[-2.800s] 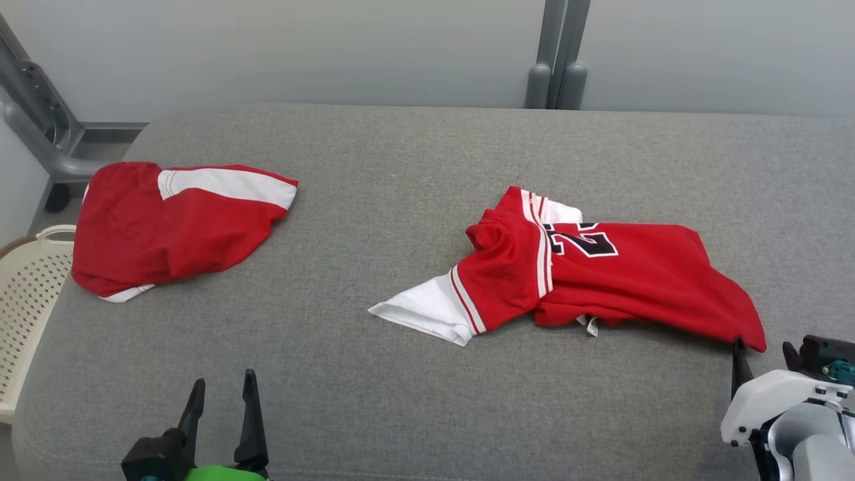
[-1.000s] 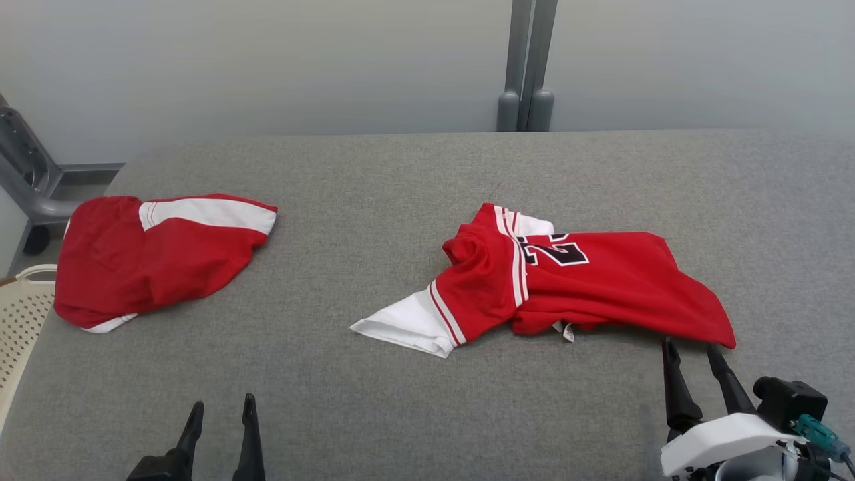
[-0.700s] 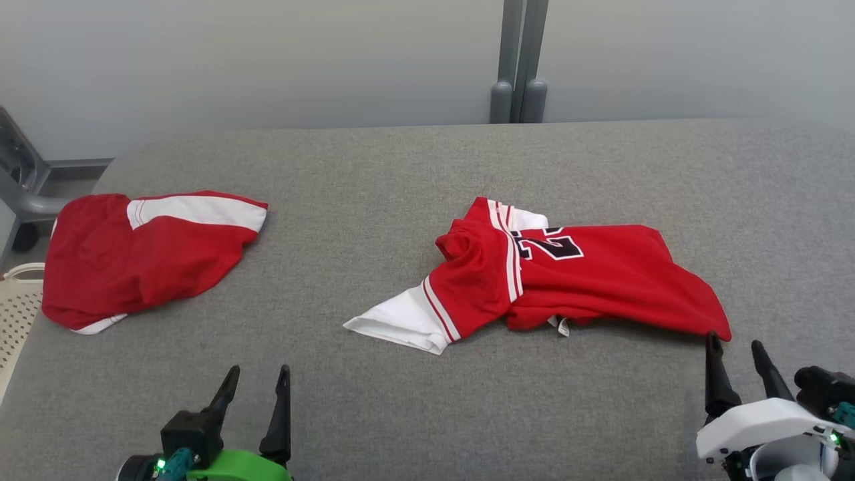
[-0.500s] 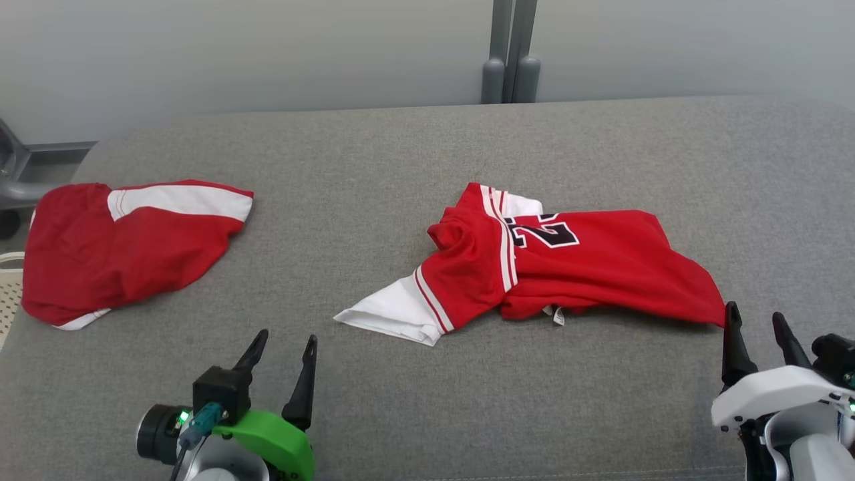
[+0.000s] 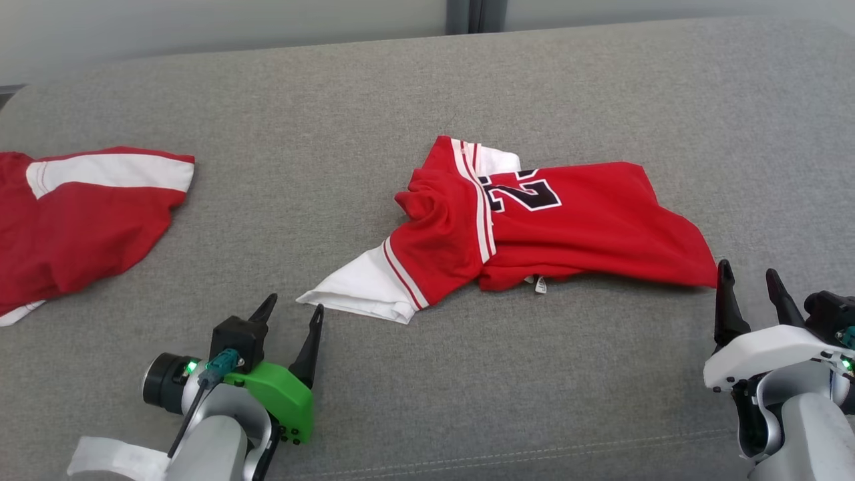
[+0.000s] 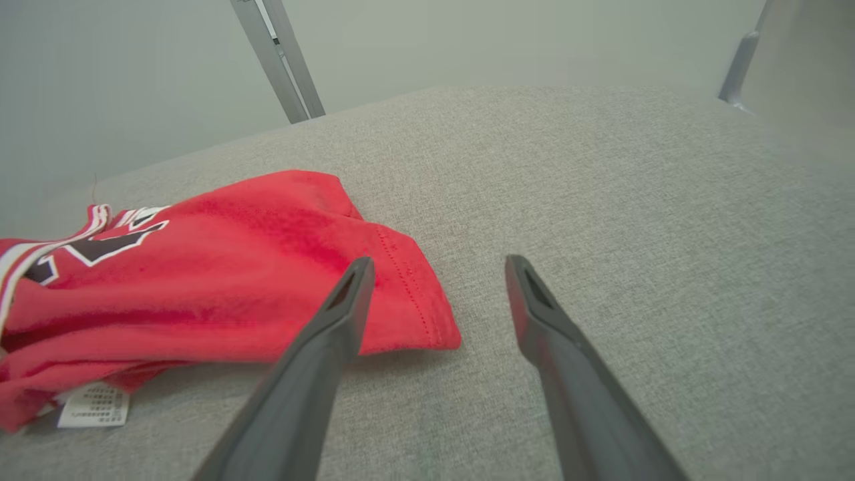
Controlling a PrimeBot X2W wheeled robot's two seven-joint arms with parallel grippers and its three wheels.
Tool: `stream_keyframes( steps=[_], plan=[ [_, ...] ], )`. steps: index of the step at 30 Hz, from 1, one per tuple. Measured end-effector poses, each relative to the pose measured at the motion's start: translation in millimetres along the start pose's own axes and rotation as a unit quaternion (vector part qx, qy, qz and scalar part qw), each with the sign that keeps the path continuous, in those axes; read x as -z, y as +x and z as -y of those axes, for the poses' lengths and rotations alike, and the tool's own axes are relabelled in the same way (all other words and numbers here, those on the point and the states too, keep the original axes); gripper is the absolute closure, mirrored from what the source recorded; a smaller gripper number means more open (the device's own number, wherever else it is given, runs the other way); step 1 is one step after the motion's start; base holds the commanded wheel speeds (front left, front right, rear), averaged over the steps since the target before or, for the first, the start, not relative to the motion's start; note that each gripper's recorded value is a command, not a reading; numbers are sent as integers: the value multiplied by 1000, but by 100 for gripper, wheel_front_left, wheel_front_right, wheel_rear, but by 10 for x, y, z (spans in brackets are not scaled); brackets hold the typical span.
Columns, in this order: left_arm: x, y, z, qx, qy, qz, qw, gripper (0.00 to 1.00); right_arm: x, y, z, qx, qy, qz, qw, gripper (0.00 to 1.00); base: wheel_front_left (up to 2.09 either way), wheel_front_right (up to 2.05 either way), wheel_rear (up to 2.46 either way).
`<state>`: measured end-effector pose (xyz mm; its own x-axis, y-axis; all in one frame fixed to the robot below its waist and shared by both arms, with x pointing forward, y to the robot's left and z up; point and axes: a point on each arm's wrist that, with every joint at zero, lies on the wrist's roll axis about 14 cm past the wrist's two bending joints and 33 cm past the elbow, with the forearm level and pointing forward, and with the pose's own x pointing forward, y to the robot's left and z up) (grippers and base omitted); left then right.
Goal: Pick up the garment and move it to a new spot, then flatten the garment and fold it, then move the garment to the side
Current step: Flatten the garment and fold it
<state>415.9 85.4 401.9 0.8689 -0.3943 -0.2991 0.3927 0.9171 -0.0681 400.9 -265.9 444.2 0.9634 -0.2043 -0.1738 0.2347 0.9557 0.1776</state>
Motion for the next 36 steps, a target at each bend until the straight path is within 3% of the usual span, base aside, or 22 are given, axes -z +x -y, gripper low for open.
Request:
stream_keyframes(
  steps=[11,14,18,19,21,26,29,32,36],
  plan=[
    [100,261,-9,12,0,-12,1000,0,144,54,144,22,-8,-15,1000,0,0,0,0],
    [147,301,-10,12,-5,-18,1000,20,193,78,152,23,-13,-23,999,0,0,0,0],
    [207,301,-10,11,-12,-23,1000,25,255,106,190,30,-13,-32,999,0,0,0,0],
    [212,298,-13,10,-13,-23,1000,32,265,119,186,31,-10,-34,999,0,0,0,0],
    [221,287,-25,7,-16,-24,1000,55,306,136,173,31,-6,-42,999,0,0,0,0],
    [244,280,-36,4,-21,-26,999,93,392,188,98,22,-6,-58,998,0,0,0,0],
    [240,295,-48,3,-22,-25,999,100,474,212,70,19,-11,-75,997,0,0,0,0],
    [252,312,-64,2,-23,-26,999,100,560,243,40,16,-12,-92,996,3,0,0,0],
    [270,340,-81,0,-28,-28,999,100,679,281,-2,11,-18,-115,993,28,0,0,0]
  ],
)
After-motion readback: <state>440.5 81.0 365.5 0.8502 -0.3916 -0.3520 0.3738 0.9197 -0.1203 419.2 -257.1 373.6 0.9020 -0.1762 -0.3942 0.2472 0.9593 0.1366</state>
